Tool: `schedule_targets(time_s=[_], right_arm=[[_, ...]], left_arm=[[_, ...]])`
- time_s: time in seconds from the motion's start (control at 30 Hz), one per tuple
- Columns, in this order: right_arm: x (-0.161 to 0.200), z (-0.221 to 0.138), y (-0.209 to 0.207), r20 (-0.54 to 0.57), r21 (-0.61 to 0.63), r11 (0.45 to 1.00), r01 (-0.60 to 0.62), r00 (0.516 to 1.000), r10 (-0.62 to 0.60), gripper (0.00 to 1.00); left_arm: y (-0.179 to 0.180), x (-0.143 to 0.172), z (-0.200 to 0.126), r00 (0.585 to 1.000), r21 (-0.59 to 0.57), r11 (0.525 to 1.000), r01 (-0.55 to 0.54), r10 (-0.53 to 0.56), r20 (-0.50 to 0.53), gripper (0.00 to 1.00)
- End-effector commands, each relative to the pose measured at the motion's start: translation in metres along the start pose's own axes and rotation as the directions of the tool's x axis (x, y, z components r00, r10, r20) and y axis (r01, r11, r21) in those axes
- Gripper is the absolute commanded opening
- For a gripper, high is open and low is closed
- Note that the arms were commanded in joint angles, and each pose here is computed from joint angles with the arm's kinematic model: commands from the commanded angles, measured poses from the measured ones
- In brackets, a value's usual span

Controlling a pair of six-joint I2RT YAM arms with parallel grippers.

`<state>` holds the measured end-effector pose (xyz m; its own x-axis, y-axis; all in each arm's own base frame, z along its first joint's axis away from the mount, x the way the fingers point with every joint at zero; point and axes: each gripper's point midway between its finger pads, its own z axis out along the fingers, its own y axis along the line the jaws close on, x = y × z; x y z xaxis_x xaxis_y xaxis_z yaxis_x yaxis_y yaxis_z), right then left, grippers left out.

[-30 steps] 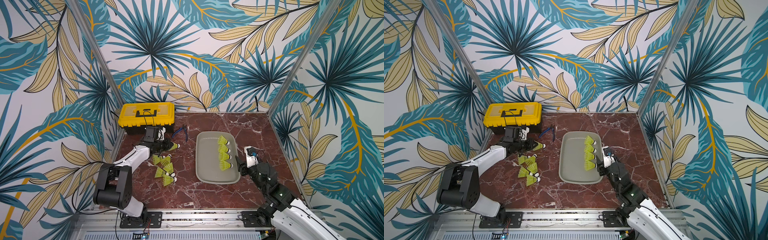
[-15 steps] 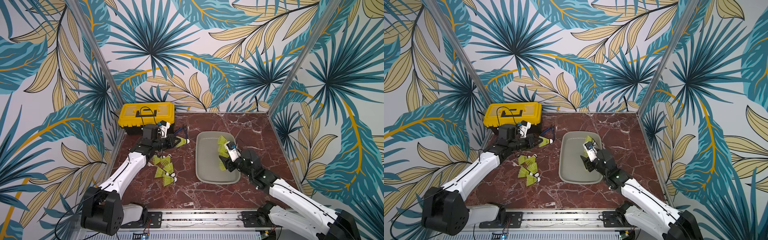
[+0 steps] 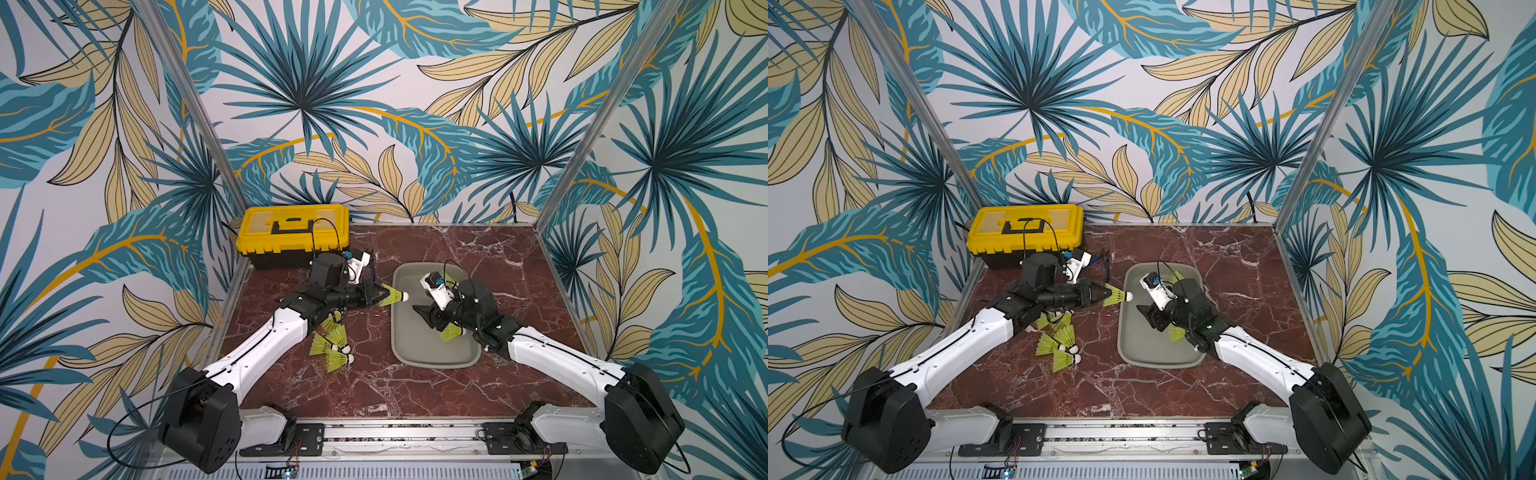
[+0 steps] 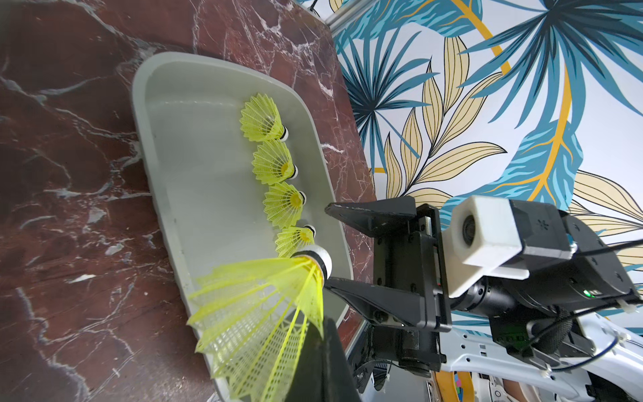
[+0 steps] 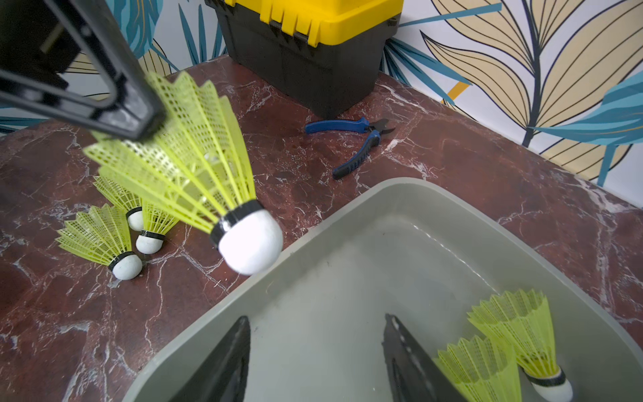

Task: Put the shuttlecocks into the storage box
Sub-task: Place the shuttlecock in the storage box.

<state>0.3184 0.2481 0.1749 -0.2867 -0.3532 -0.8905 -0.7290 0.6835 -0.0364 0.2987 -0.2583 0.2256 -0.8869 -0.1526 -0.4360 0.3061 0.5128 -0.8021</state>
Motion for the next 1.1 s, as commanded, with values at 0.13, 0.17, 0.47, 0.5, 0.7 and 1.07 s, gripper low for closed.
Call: schedule_targets(time_s=[0.13,0.17,0.47,0.5,0.7,1.07], right_arm=[[-0.014,0.007,0.015,0.041,-0.094,0.995,0.045,0.998,-0.041,0.61],[-0.014,0.008,0.016,0.041,-0.103,0.993,0.048,0.998,-0.044,0.61],[-0.008,0.012,0.028,0.006,-0.179,0.982,0.059,0.998,-0.059,0.61],[-0.007,0.012,0.03,0.003,-0.191,0.98,0.061,0.998,-0.061,0.61],[-0.007,0.013,0.039,-0.01,-0.247,0.968,0.051,0.998,-0.055,0.54],[0.001,0.015,0.043,-0.043,-0.28,0.959,0.04,0.998,-0.054,0.55]], left_arm=[[-0.01,0.003,0.011,1.0,0.034,0.999,-0.012,0.012,-0.026,0.0],[-0.01,0.004,0.012,0.999,0.036,0.999,-0.012,0.013,-0.029,0.0],[-0.012,0.003,0.013,0.999,0.04,0.999,-0.018,0.019,-0.035,0.0],[-0.012,0.003,0.013,0.999,0.039,0.999,-0.017,0.019,-0.035,0.0],[-0.013,0.003,0.013,0.999,0.043,0.999,-0.02,0.022,-0.037,0.0],[-0.015,0.002,0.012,0.999,0.051,0.998,-0.024,0.025,-0.034,0.0]])
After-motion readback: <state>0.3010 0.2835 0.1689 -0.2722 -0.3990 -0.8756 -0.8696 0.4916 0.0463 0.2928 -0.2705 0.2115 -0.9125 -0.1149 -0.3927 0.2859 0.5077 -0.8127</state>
